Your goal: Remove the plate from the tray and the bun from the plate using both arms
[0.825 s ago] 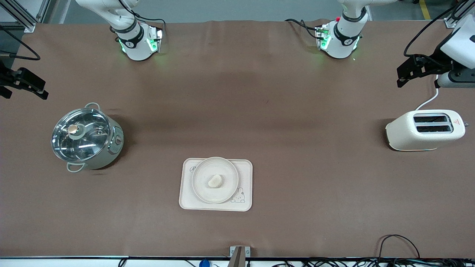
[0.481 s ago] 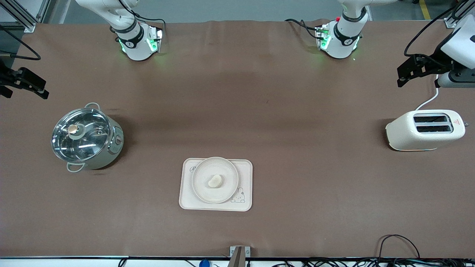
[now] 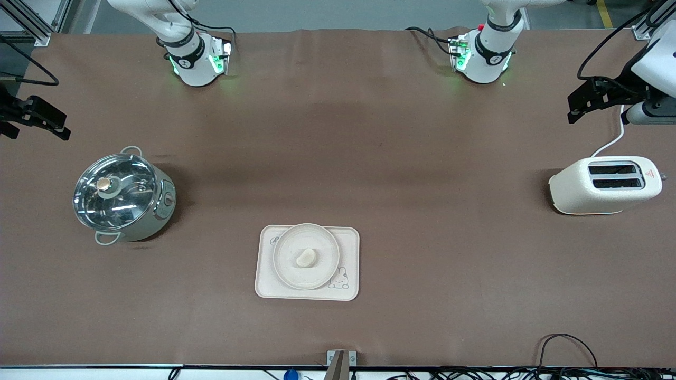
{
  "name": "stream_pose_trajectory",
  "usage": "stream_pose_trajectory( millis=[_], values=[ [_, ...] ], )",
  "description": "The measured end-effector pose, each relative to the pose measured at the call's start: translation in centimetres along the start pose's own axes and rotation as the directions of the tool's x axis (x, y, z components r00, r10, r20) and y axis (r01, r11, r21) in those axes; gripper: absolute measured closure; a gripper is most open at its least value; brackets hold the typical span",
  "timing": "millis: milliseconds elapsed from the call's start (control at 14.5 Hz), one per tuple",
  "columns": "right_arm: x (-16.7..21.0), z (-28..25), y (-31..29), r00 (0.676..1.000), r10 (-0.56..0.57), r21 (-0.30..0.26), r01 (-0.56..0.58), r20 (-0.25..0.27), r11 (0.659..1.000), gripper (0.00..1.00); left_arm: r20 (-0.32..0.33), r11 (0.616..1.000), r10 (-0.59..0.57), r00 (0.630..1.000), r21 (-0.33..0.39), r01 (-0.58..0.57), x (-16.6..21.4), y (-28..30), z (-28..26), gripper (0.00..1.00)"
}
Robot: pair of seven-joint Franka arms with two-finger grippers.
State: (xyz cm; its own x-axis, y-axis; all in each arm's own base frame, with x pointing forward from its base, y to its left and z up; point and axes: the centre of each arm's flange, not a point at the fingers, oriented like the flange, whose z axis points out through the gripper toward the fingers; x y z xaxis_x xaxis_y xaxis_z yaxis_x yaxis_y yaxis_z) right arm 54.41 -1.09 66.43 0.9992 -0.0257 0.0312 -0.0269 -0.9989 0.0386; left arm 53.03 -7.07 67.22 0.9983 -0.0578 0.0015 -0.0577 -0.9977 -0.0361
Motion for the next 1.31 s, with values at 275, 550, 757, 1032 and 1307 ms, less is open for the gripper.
stream_pose_trajectory(
  millis=[275, 550, 757, 1032, 1307],
  values=[
    [0.0, 0.2, 0.0, 1.000, 0.000, 0.000, 0.000, 0.003, 1.000, 0.00, 0.002, 1.000, 0.000, 1.000, 0.000, 0.000, 0.0, 0.0, 0.0, 0.00],
    [0.0, 0.5, -0.1, 1.000, -0.001, 0.005, 0.001, 0.007, 1.000, 0.00, 0.002, 1.000, -0.001, 1.000, 0.000, 0.001, 0.0, 0.0, 0.0, 0.00],
    [0.7, 2.6, -1.6, 1.000, -0.006, 0.110, 0.006, -0.006, 0.994, 0.00, 0.002, 1.000, -0.002, 1.000, 0.000, 0.002, 0.0, -0.1, 0.0, 0.00],
    [2.6, 7.9, -7.2, 0.999, -0.043, 0.187, 0.042, -0.003, 0.982, 0.00, 0.002, 1.000, -0.003, 1.000, 0.000, 0.003, 0.0, -0.1, 0.0, 0.00],
    [5.6, 15.1, -13.0, 0.998, -0.046, 0.225, 0.037, 0.037, 0.974, 0.00, 0.001, 1.000, -0.004, 1.000, 0.000, 0.004, 0.0, -0.1, 0.0, 0.00]
  ],
)
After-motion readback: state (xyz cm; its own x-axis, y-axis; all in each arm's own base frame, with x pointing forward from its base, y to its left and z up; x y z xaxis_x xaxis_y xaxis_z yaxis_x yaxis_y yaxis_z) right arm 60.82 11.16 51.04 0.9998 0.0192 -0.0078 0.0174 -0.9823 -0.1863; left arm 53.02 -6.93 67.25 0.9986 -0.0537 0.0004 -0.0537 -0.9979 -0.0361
